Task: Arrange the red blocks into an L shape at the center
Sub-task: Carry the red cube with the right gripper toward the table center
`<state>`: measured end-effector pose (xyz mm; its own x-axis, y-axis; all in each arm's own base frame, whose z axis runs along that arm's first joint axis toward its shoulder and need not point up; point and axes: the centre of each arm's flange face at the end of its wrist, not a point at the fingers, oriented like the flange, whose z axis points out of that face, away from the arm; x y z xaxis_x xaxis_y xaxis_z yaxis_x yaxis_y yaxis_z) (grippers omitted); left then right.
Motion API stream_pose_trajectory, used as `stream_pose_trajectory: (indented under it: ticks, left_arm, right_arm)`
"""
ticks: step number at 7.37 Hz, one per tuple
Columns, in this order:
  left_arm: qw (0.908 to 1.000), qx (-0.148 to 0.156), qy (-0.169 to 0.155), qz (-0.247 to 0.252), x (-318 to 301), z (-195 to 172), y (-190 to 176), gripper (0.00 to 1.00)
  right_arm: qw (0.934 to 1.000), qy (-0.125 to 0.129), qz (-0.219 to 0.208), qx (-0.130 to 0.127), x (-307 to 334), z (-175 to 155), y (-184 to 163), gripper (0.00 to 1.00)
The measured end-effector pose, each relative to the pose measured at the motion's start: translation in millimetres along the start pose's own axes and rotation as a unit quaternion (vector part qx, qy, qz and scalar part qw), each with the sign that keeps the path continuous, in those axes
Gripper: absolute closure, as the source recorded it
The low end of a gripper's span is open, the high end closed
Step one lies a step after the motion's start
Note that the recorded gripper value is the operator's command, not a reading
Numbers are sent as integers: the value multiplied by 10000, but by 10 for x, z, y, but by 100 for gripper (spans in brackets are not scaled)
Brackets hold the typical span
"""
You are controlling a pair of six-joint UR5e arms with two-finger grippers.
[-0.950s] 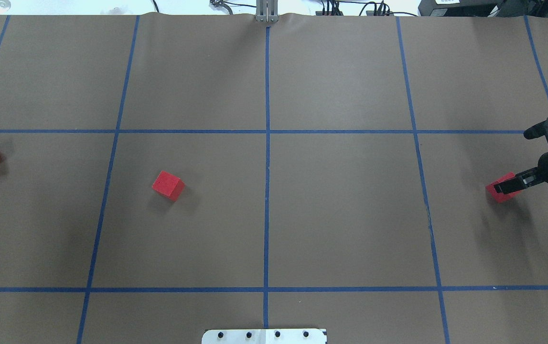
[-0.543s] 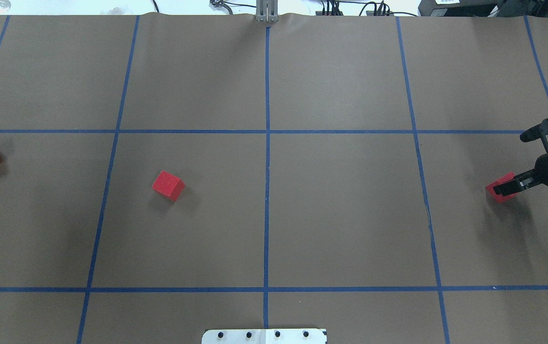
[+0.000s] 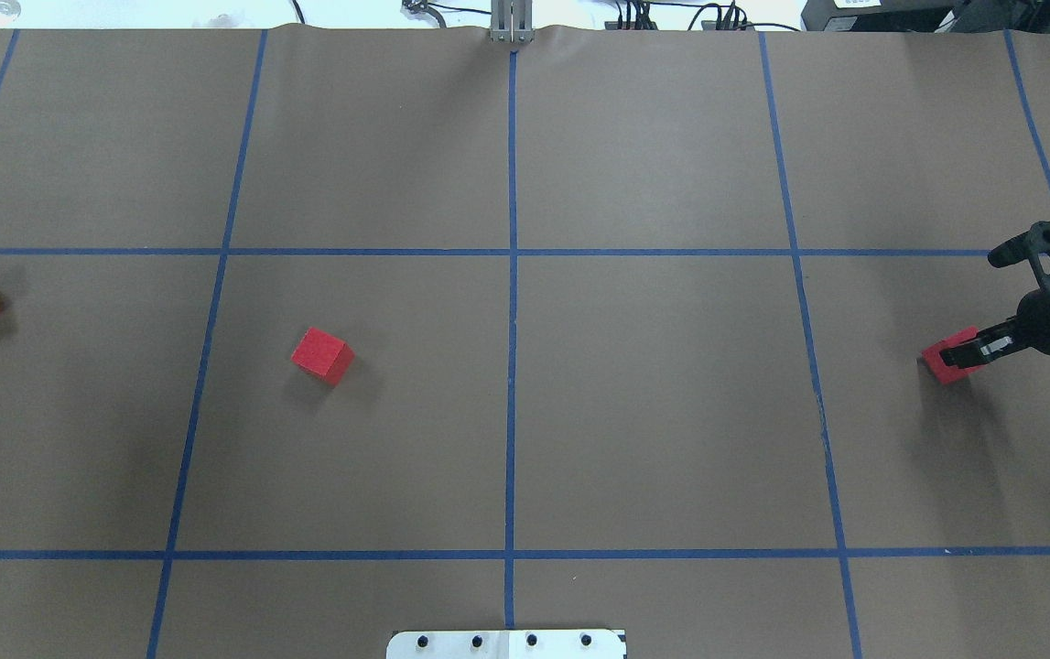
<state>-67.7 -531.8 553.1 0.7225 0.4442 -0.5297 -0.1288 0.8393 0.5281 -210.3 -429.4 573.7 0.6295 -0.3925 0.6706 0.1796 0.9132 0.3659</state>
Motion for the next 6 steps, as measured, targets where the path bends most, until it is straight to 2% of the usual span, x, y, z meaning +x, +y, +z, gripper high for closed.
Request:
stream_pose_trajectory:
  ticks: [1,3,6]
  left_arm:
    - [10000,-3,2,-4,-1,3,11,0]
    - [10000,0,2,-1,-2,8,25,0]
    - [10000,-12,2,-13,-14,22,38,0]
  right_arm:
    - [9999,-23,107,44,-163,-116,-242,100]
    - [9979,-24,643,47,-743,-377,-963,100]
    - [9872,-188,1581,22,-2214,-322,-1644,100]
